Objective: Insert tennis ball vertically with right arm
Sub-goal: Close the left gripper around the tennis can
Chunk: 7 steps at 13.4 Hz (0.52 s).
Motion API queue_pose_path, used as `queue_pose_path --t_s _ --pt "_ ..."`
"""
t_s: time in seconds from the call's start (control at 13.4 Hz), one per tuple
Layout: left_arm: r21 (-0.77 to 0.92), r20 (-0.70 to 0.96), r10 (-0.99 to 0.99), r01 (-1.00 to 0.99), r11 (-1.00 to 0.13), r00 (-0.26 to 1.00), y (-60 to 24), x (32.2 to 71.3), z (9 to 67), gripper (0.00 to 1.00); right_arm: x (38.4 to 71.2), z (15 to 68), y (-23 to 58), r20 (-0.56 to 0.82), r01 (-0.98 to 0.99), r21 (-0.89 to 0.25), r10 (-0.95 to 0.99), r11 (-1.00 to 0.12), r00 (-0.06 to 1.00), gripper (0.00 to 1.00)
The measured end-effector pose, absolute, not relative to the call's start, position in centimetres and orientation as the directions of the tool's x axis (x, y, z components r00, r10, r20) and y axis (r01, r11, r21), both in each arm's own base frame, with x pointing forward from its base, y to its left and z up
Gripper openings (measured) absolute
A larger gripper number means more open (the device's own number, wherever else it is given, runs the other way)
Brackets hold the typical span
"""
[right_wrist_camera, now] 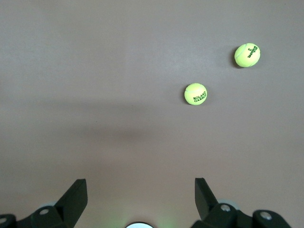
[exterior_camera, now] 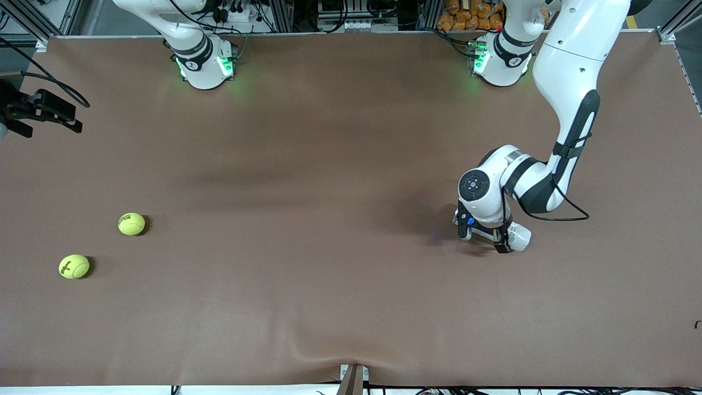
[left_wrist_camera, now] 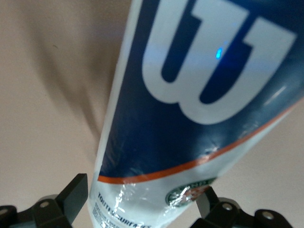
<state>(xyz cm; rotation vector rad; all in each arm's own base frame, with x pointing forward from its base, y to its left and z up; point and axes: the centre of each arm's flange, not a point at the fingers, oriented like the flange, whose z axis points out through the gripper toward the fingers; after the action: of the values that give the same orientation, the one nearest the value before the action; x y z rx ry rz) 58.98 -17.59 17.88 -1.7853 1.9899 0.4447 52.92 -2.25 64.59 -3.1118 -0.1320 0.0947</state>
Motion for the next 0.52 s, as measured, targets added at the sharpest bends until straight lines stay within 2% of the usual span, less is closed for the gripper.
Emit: queue_pose_path --t_s 0.52 --pt "-0.018 -0.483 -0.854 -0.973 0.23 -0.193 -17.7 59.35 17.53 1.0 52.92 64.59 -2.25 -0.06 0.084 -0.028 0.085 -0.996 0.995 1.0"
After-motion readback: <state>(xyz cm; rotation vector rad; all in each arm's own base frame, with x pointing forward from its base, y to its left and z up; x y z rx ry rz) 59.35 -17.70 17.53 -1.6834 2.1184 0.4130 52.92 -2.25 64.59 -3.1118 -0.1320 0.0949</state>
